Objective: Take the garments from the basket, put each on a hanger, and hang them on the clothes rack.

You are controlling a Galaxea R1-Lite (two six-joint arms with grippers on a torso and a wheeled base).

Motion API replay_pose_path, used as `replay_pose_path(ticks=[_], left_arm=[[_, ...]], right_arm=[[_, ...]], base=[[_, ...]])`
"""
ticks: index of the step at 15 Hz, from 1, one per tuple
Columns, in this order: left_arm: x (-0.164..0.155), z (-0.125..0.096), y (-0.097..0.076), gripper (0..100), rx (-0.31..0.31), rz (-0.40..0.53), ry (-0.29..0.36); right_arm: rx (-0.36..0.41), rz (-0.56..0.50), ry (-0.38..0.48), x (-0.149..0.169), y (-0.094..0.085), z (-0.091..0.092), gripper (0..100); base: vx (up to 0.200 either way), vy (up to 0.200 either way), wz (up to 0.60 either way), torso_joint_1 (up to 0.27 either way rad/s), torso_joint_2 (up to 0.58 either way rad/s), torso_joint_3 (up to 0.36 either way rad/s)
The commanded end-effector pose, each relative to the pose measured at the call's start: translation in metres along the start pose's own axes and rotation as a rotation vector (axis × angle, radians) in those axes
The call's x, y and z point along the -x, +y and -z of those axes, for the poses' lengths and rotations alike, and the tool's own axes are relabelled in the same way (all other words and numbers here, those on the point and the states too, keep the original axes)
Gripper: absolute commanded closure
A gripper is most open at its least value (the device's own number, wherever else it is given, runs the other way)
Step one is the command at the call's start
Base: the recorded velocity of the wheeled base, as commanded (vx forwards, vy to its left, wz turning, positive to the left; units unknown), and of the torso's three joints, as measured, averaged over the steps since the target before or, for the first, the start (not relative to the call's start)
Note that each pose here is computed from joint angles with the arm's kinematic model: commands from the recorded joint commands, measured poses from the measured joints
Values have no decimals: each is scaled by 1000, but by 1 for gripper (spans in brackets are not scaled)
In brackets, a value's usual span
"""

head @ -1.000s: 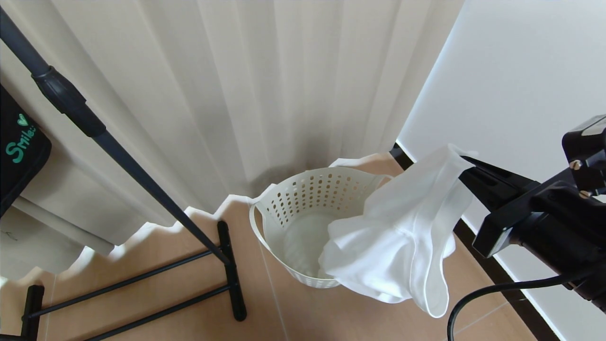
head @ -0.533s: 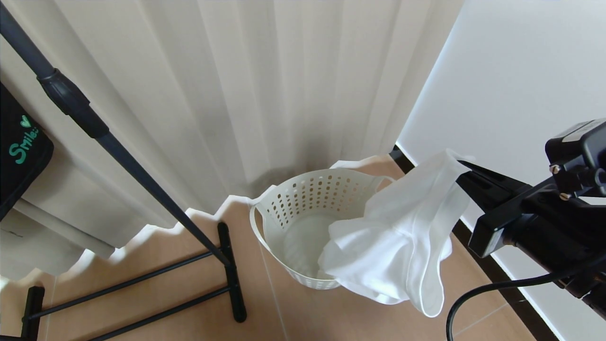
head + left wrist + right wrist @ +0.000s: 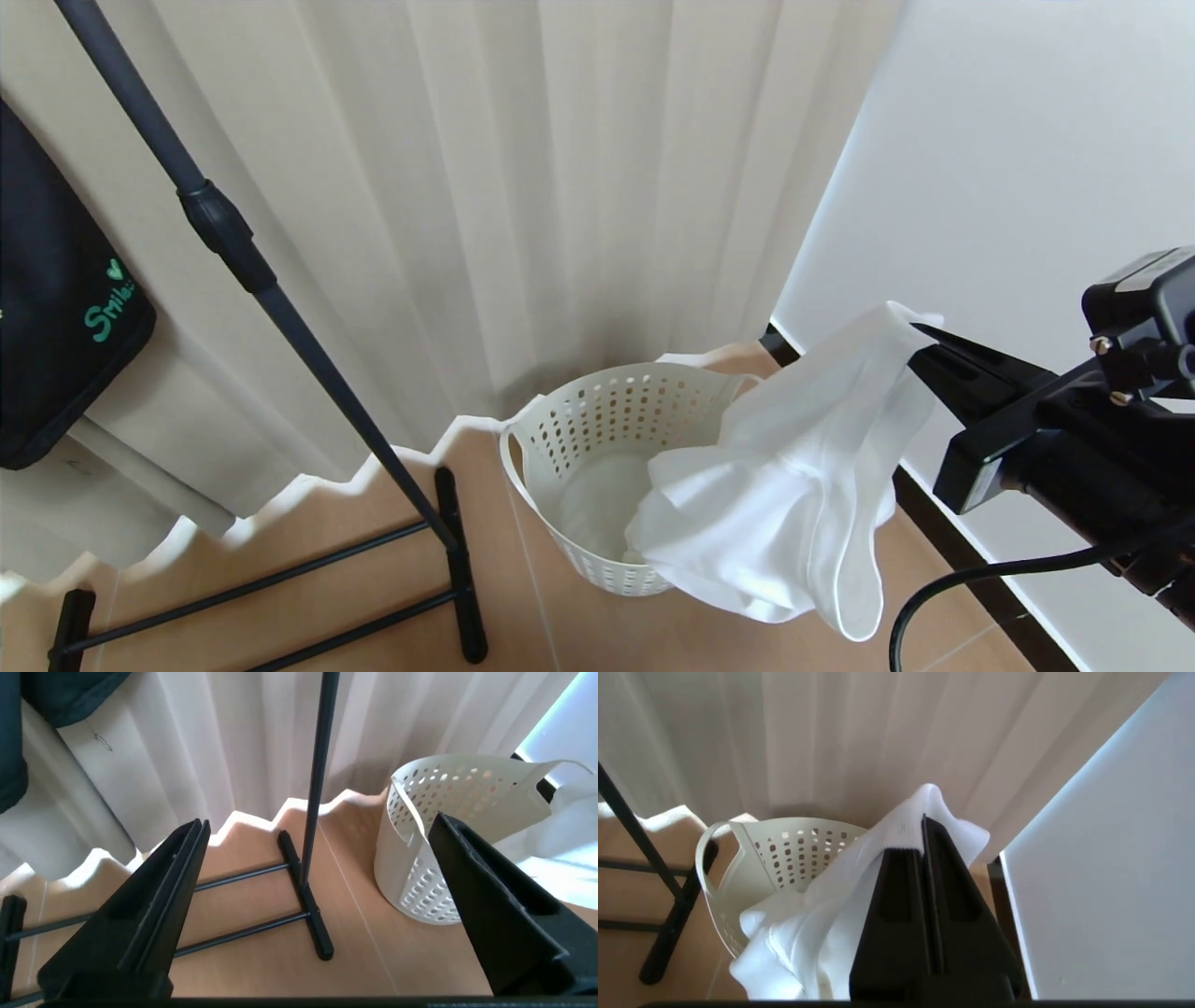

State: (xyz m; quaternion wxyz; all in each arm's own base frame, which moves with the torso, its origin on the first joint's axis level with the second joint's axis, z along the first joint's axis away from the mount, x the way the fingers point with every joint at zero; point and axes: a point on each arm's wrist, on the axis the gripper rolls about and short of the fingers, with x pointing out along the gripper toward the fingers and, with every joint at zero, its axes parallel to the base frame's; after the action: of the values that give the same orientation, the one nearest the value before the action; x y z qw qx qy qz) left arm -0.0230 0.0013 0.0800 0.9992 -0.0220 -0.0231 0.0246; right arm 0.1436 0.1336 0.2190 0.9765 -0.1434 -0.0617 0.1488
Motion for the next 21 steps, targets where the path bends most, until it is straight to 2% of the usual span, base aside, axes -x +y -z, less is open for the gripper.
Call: replay_pose_path(ticks=[1,3,5,12,21], left_arm=[[0,0,0,0,0,0,1],[0,0,0,0,0,0,1],[0,0,0,0,-1,0,1],[0,0,0,0,0,0,1],[0,0,0,0,0,0,1]], right_arm=[[1,16,1,-3,-4,0,100],[7,12,1,-7,-11,3,100],[3,14,-8,-6,-12,2,100],[8,10,3,-7,-12,5,100],[10,-2,1,-6,-11,5,100]], base=[[0,0,0,7,2,198],[0,0,0,5,-15,173],[0,0,0,0,-247,-168],[0,0,0,46,-427,-362],[0,0,0,137,-482,-347]])
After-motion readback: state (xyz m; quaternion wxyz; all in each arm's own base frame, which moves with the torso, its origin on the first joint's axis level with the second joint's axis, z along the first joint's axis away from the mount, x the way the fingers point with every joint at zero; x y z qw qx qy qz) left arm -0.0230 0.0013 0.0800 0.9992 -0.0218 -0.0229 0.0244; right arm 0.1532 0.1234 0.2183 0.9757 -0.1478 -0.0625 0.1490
